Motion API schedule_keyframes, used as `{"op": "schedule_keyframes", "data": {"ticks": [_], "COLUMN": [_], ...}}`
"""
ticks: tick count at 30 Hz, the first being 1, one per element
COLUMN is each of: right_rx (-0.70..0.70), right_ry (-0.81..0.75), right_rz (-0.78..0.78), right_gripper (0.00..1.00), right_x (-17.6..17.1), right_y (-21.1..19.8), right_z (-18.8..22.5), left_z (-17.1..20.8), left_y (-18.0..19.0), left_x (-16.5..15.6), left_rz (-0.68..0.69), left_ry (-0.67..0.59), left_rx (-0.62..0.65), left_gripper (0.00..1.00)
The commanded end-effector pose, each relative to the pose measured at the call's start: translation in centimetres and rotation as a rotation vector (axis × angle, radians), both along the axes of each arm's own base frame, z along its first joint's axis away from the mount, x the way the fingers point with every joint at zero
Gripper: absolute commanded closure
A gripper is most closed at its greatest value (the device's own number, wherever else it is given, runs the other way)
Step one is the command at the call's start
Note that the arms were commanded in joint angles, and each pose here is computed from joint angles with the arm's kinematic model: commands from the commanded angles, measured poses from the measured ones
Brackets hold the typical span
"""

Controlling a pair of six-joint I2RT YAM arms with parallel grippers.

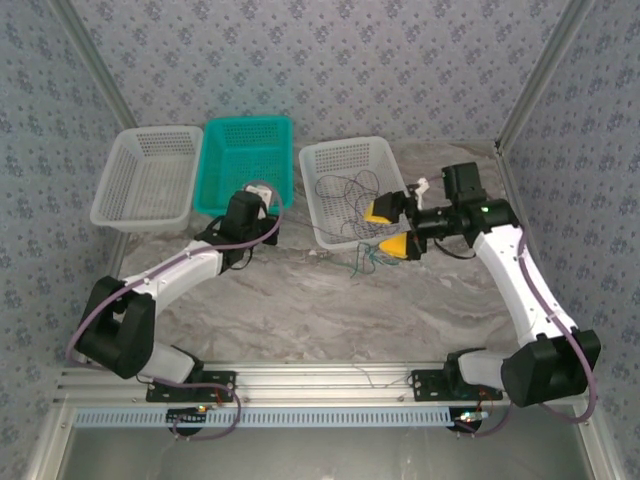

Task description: Untangle the cables

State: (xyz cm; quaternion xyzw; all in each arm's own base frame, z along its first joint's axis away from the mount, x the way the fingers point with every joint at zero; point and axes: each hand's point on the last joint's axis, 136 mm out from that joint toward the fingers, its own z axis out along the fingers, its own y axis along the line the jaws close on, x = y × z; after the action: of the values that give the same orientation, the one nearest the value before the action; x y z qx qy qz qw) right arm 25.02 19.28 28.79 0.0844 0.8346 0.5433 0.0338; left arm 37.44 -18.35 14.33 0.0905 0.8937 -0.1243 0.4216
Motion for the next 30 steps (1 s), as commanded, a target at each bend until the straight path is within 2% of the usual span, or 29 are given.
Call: {"op": "schedule_keyframes", "data": {"ticks": [1, 3, 6, 8, 9, 10, 11, 13, 16, 18, 20, 22, 26, 28, 30], "right_rx": [0.067, 0.062, 0.131, 0.142, 0.125, 0.08, 0.024, -0.061, -0.356, -0.475, -0.534, -0.624, -0.818, -0.889, -0.892], "right_ry": [-0.087, -0.145, -0.231, -0.283, -0.315, -0.349, -0.401, -0.422, -0.43, -0.468, -0.575, -0.749, -1.067, -1.128, -1.101], "right_rz": [-0.007, -0.045, -0.115, -0.188, -0.226, -0.259, -0.285, -0.306, -0.342, -0.317, -0.262, -0.207, -0.179, -0.157, -0.079], "right_gripper": [0.05, 0.1, 0.15, 0.13, 0.08, 0.01, 0.0, 0.0, 0.0, 0.0, 0.0, 0.0, 0.0, 0.0, 0.0], "right_x": [0.1, 1.1, 3.0, 4.3, 4.9, 5.2, 5.5, 5.8, 6.1, 6.0, 5.7, 5.6, 7.1, 8.5, 9.3], "right_y": [-1.4, -2.5, -3.3, -4.0, -4.4, -4.8, -5.2, -5.8, -7.8, -8.0, -6.6, -4.5, -2.1, -1.7, -0.5], "right_z": [2.5, 3.2, 5.4, 6.1, 6.4, 6.6, 7.3, 6.8, 4.0, 2.8, 2.1, 1.4, -1.5, -3.3, -5.3], "left_z": [-0.6, -1.1, -1.6, -1.9, -2.1, -2.1, -2.2, -2.3, -1.6, -0.4, 1.5, 3.9, 7.3, 8.0, 8.6], "left_y": [2.8, 4.2, 5.5, 5.7, 5.7, 5.6, 5.5, 5.6, 5.4, 5.0, 4.5, 3.7, 2.7, 2.5, 2.2], "left_x": [0.6, 0.4, -0.1, -0.4, -0.6, -0.6, -0.8, -0.9, -1.2, -1.5, -1.8, -2.2, -2.8, -2.9, -3.2], "left_rz": [0.078, 0.105, 0.132, 0.139, 0.138, 0.138, 0.137, 0.139, 0.125, 0.108, 0.084, 0.043, -0.025, -0.041, -0.059], "left_ry": [-0.007, 0.008, 0.024, 0.031, 0.036, 0.037, 0.04, 0.043, 0.037, 0.019, -0.006, -0.055, -0.127, -0.137, -0.143], "left_rx": [0.002, -0.003, -0.005, -0.014, -0.021, -0.029, -0.037, -0.038, -0.056, -0.088, -0.126, -0.17, -0.205, -0.204, -0.212], "left_gripper": [1.0, 1.0, 1.0, 1.0, 1.0, 1.0, 1.0, 1.0, 1.0, 1.0, 1.0, 1.0, 1.0, 1.0, 1.0]}}
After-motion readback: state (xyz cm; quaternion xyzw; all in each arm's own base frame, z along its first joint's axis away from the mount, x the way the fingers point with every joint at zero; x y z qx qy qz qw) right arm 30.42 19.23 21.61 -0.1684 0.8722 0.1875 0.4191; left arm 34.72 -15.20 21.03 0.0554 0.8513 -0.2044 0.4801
